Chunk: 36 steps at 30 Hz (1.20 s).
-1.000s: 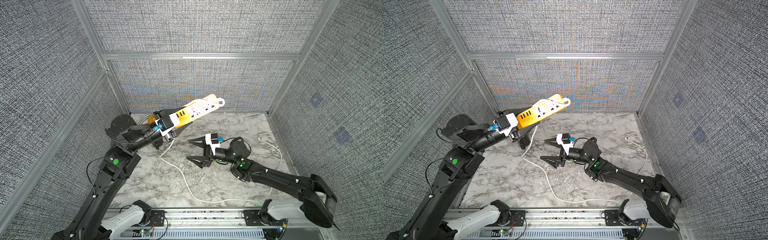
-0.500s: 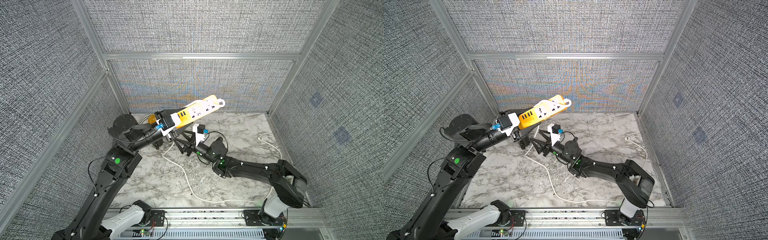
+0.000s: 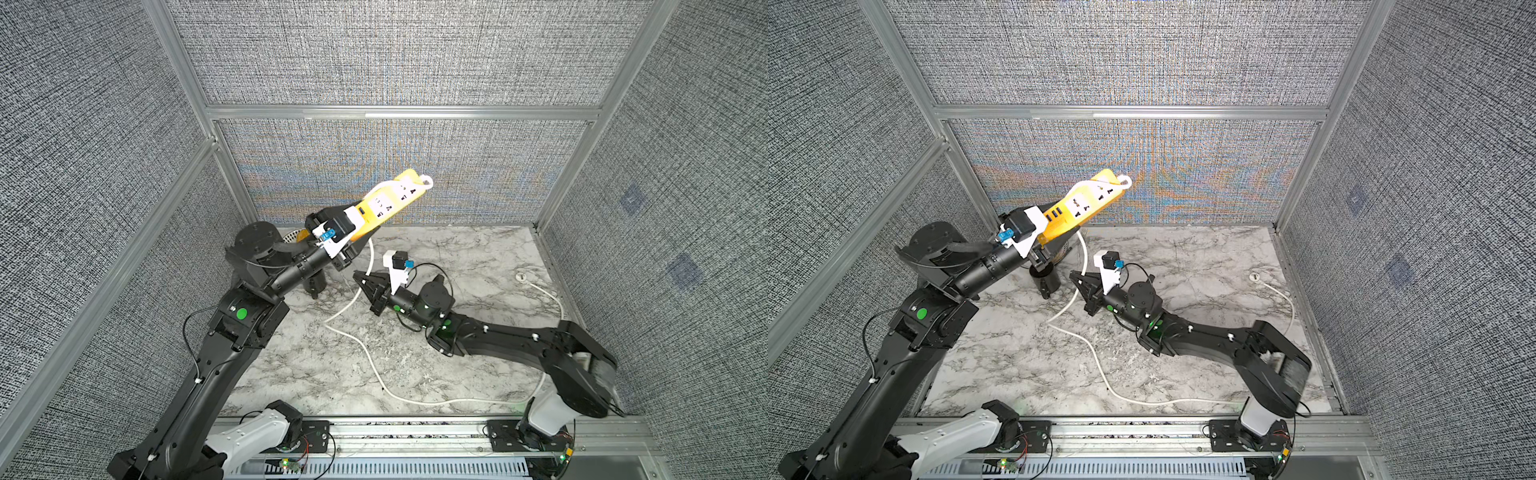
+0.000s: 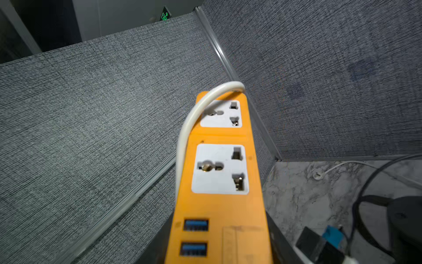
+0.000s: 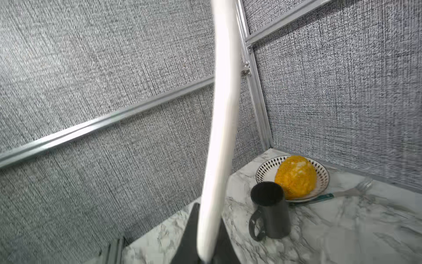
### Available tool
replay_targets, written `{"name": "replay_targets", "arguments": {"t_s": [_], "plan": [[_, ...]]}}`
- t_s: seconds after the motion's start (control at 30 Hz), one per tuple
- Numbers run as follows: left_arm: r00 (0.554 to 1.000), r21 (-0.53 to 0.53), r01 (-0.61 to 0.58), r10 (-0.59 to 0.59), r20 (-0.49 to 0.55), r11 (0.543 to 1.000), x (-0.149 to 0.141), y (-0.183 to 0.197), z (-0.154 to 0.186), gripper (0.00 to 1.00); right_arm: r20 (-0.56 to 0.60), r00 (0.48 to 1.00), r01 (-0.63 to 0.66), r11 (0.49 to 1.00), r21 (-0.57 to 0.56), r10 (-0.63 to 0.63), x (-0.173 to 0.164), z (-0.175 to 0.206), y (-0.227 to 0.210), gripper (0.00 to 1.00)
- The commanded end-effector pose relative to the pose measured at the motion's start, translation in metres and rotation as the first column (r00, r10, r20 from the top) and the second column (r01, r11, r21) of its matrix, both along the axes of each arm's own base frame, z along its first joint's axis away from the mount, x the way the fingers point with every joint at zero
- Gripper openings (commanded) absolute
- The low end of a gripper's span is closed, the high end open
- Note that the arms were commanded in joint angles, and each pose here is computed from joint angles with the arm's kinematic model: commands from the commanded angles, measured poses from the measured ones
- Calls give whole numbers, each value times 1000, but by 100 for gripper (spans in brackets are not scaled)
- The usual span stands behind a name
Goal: Wrap the cord around the power strip
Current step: Wrap the power cord around the power strip.
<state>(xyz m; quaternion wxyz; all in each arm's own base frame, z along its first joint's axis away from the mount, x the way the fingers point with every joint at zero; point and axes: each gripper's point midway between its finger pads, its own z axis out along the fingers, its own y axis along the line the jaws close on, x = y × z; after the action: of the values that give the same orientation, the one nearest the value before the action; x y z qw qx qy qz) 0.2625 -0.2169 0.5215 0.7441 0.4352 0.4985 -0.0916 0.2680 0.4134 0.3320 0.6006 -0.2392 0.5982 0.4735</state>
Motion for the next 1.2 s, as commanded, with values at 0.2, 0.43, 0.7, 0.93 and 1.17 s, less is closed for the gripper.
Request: {"name": "replay_targets", "arguments": {"t_s": [0.2,0.43,0.7,0.93,1.17], "plan": [[956,99,-285,277,92,953,44,27,-2,0,321,941,264,825,-500,-106,-23,18,-93,0],[991,-13,-134,134,-4,991,17,17,19,0,414,878,449,711,-541,-239,-3,40,-148,0],[979,38,-185,188,-85,982,19,27,14,0,526,812,552,626,-551,-253,-1,47,-181,0],[948,402,-271,315,-45,874,52,33,-62,0,726,680,591,663,-460,-102,-31,125,-178,0],[986,626,38,71,-148,779,8,18,-128,0,839,543,682,600,-418,-32,-5,172,-179,0]]}}
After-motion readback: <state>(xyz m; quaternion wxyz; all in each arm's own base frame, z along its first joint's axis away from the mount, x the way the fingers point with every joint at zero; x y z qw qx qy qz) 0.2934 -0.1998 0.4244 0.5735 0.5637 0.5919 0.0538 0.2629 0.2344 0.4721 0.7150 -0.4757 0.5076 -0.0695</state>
